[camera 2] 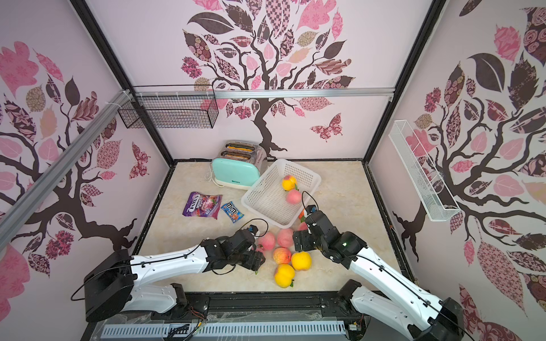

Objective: Put the peaches into the basket
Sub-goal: Pick up the peach from the center of the board, then place the peach in the basket, then pick up the peach from the center of the board.

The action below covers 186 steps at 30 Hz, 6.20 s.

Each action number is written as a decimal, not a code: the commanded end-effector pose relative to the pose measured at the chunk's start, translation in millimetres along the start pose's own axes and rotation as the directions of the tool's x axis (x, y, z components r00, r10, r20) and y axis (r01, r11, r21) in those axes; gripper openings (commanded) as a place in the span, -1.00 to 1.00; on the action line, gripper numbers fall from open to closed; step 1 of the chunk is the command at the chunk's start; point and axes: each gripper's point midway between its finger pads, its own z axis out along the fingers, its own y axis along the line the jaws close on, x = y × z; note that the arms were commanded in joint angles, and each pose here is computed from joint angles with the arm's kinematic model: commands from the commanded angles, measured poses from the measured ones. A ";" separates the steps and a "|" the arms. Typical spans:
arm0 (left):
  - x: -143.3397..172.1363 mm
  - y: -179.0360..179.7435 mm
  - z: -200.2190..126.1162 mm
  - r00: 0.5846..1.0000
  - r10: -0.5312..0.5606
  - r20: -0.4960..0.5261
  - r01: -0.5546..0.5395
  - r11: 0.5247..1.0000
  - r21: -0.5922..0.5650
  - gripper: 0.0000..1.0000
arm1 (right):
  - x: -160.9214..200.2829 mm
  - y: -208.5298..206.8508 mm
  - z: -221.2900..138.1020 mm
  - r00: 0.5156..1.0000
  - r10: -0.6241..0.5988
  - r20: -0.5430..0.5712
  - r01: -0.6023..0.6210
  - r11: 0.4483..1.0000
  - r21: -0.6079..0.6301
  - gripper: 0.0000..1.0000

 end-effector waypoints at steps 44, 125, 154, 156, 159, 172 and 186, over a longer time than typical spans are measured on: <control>-270.4 -5.1 -43.3 0.945 0.192 0.266 -0.158 0.977 -0.145 0.44 | -93.6 -0.3 -20.9 0.983 -0.034 0.181 0.034 0.999 0.003 0.99; -328.8 61.9 112.2 0.980 0.037 0.198 -0.033 0.999 -0.025 0.60 | -88.5 -33.4 24.1 0.982 -0.015 0.186 0.007 0.999 0.044 0.99; -328.6 58.4 89.7 0.973 0.039 0.226 -0.035 0.999 -0.024 0.74 | -89.1 -32.9 16.8 0.981 -0.014 0.195 0.006 0.999 0.038 0.99; -328.9 57.3 80.2 0.971 0.045 0.235 -0.039 0.999 -0.029 0.75 | -89.3 -32.6 13.5 0.981 -0.010 0.194 0.002 0.999 0.037 0.99; -329.6 54.6 59.8 0.965 0.060 0.257 -0.050 0.998 -0.045 0.76 | -86.1 -34.5 10.1 0.984 -0.001 0.180 -0.007 0.999 0.047 0.99; -279.9 17.1 -29.7 0.940 0.132 0.315 -0.114 0.991 -0.076 0.79 | -59.1 -27.0 -6.6 0.989 0.093 0.119 -0.095 0.995 0.013 0.99; -176.3 -30.5 -99.0 0.925 0.187 0.332 -0.185 0.982 -0.037 0.83 | -16.9 -12.0 -24.8 0.991 0.113 0.076 -0.115 0.993 0.026 0.99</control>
